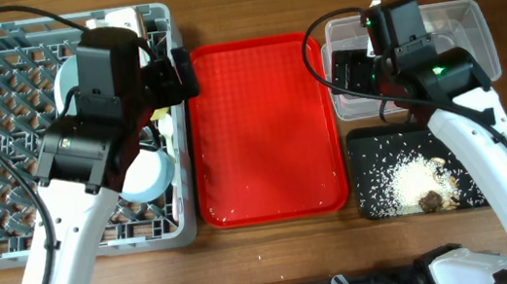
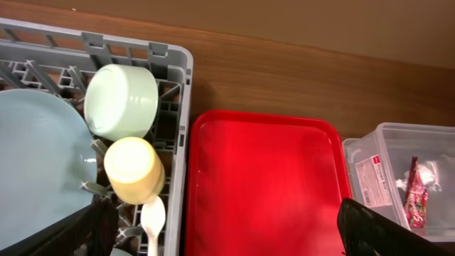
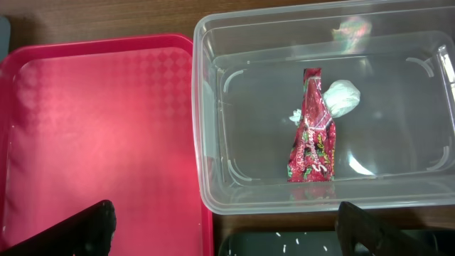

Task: Sort waste into correct bins and load items into the dishwasher rack

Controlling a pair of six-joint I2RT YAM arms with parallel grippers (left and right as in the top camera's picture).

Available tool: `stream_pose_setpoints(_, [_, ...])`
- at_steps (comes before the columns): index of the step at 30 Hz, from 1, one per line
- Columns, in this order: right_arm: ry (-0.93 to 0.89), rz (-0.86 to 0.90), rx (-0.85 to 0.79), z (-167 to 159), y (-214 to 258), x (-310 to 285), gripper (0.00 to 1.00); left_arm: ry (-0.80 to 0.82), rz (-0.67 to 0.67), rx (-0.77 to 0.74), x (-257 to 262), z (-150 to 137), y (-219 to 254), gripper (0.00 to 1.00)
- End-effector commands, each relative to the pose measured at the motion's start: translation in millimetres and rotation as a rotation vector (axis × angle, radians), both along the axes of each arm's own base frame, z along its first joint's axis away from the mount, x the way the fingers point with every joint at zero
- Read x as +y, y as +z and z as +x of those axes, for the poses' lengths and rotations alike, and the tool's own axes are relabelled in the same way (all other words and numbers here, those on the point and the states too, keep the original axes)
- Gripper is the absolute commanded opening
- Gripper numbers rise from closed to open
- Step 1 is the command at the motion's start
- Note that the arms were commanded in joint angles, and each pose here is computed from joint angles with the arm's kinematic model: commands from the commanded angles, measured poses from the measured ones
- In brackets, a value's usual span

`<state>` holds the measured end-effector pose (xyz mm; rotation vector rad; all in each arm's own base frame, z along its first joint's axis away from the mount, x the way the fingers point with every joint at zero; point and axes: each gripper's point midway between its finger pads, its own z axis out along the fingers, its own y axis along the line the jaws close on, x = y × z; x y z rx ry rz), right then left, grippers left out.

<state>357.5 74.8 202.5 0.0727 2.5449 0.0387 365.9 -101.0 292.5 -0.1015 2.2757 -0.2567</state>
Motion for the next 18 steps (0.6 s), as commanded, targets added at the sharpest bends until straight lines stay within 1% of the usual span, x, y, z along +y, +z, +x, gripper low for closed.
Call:
stream_pose_setpoints(1, [-0.016,-0.009,-0.012,3,3,-3,1.00,-0.002,-0.026,-0.004,-2,0,5,1.00])
stream_pose_setpoints(4, [-0.016,-0.011,-0.007,3,2,-3,1.00,-0.002,-0.026,-0.004,-2,0,5,1.00])
stream_pose_setpoints(6, [-0.016,0.006,-0.067,-3,23,-5,1.00,-0.002,-0.026,-0.004,-2,0,5,1.00])
stream_pose_setpoints(8, [-0.016,0.043,-0.197,-21,68,-10,1.00,-0.002,-0.026,-0.004,-2,0,5,1.00])
stream_pose_setpoints(10, [-0.017,0.086,-0.347,-48,116,-17,1.00,-0.002,-0.026,-0.004,-2,0,5,1.00])
stream_pose_setpoints(12, [-0.018,0.118,-0.480,-80,155,-27,1.00,-0.002,-0.026,-0.004,-2,0,5,1.00])
stream_pose_setpoints(13, [-0.020,0.143,-0.561,-112,176,-36,1.00,-0.002,-0.026,-0.004,-2,0,5,1.00])
stream_pose_setpoints(15, [-0.026,0.141,-0.643,-142,192,-47,1.00,-0.002,-0.026,-0.004,-2,0,5,1.00])
stream_pose_setpoints(17, [-0.012,0.143,-0.791,-179,211,-59,1.00,-0.002,-0.026,-0.004,-2,0,5,1.00])
stream_pose_setpoints(18, [-0.006,0.150,-0.863,-193,215,-62,1.00,-0.002,-0.026,-0.004,-2,0,5,1.00])
